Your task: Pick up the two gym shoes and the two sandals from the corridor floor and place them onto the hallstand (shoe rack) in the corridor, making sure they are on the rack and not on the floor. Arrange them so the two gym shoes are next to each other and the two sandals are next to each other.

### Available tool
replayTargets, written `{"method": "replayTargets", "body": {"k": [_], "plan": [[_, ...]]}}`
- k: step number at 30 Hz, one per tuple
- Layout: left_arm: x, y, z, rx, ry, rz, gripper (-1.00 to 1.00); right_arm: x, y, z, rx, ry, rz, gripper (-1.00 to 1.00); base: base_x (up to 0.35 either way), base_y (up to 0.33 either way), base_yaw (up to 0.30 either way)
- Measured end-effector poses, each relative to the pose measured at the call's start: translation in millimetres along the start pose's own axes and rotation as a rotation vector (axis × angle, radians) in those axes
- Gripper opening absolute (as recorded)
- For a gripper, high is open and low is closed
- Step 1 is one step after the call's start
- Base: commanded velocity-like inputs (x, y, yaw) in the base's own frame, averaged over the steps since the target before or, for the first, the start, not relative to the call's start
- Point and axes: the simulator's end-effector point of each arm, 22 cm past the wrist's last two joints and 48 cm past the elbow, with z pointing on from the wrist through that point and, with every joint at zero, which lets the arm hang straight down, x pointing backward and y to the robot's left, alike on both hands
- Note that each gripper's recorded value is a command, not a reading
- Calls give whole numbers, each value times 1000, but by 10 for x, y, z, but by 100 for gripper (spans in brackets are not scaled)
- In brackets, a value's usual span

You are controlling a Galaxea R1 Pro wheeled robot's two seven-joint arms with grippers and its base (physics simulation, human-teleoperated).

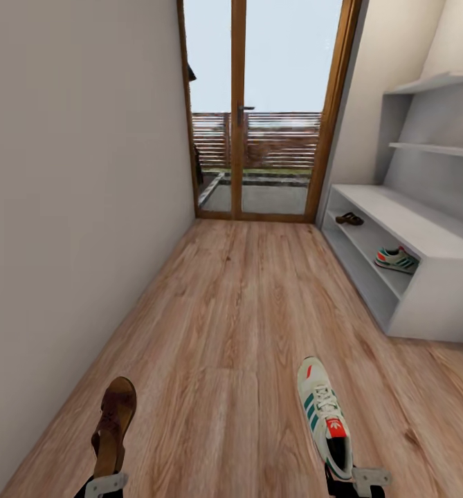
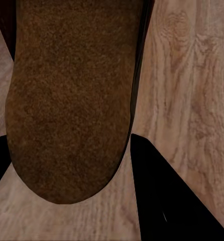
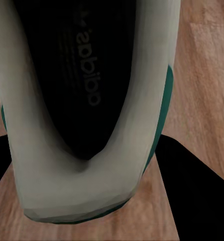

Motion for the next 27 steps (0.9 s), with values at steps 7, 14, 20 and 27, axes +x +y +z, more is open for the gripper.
{"method": "replayTargets", "body": {"k": [7, 14, 20, 27], "plan": [[0, -4, 1, 1, 1, 0, -100, 1, 2, 0, -1, 1, 0, -100, 339, 0, 0], [2, -2, -1, 1, 0, 0, -100, -5, 2, 1, 0, -1, 0, -100, 339, 0, 0], [1, -2, 0, 1, 1, 0, -100, -12, -1, 2, 1, -3, 1, -100, 339, 0, -44], [-8, -2, 0, 0, -1, 0, -100, -19, 2, 1, 2, -4, 4, -100, 339, 0, -203]]}}
